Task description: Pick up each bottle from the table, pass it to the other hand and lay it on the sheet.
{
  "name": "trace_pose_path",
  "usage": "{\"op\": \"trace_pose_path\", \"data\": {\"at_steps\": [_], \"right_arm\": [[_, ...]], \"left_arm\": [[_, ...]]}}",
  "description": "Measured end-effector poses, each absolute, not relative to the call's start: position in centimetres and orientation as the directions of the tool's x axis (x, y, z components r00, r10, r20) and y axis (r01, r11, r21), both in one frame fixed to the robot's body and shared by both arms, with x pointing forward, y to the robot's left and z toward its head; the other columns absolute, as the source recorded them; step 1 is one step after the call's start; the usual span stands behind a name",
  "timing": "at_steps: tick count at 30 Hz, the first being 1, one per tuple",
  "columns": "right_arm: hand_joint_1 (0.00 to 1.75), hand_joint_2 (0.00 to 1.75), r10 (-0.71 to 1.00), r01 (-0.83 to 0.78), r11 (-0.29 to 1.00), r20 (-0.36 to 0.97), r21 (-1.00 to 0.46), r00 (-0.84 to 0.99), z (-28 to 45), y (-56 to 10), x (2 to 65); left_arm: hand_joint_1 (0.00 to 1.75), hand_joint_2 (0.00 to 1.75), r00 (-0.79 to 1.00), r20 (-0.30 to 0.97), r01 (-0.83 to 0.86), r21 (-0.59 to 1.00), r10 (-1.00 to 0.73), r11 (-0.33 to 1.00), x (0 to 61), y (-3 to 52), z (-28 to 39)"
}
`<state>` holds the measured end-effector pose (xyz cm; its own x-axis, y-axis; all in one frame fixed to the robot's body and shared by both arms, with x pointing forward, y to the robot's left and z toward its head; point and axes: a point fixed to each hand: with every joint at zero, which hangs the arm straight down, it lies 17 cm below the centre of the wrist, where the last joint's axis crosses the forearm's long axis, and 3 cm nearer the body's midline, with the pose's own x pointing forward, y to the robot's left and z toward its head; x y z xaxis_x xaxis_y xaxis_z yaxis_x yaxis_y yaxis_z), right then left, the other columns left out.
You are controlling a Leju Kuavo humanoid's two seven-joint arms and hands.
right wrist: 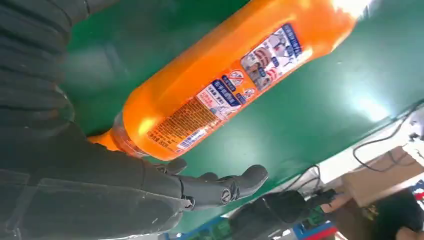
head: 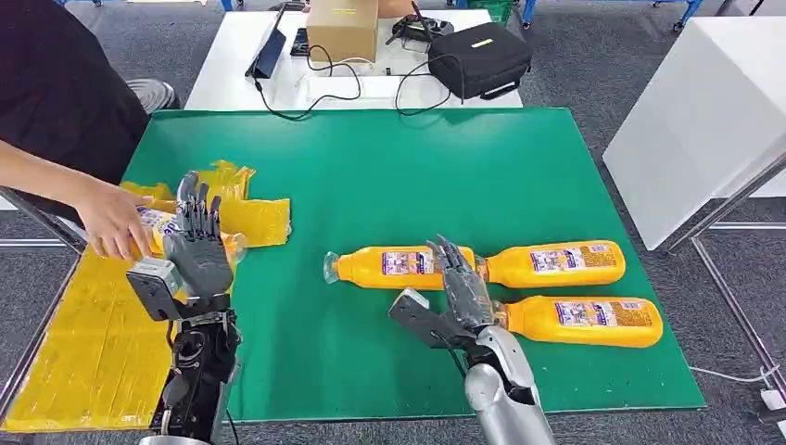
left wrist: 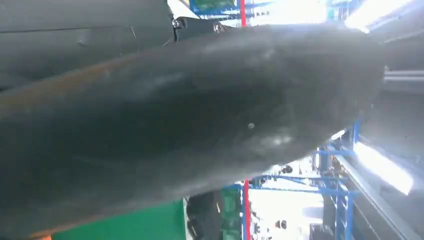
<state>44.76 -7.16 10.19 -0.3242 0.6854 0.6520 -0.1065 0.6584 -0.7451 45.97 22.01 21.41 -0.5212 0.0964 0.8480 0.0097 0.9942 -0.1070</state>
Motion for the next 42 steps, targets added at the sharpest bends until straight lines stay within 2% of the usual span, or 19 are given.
{"op": "trace_pose_path", "data": {"at_steps": [20, 42], "right_arm": [[0.00, 1.75, 0.770, -0.143, 0.570, 0.587, -0.809, -0.250, 6.8, -7.6, 47.0], [0.00, 1.75, 0.787, -0.164, 0.533, 0.557, -0.830, -0.266, 7.1, -4.9, 46.9]], "left_arm": [[0.00, 0.00, -0.523, 0.831, 0.145, -0.132, 0.189, 0.981, 47.4, 17.1, 23.1], [0.00, 0.00, -0.494, 0.837, 0.167, -0.171, 0.233, 0.971, 46.1, 17.2, 21.2]]}}
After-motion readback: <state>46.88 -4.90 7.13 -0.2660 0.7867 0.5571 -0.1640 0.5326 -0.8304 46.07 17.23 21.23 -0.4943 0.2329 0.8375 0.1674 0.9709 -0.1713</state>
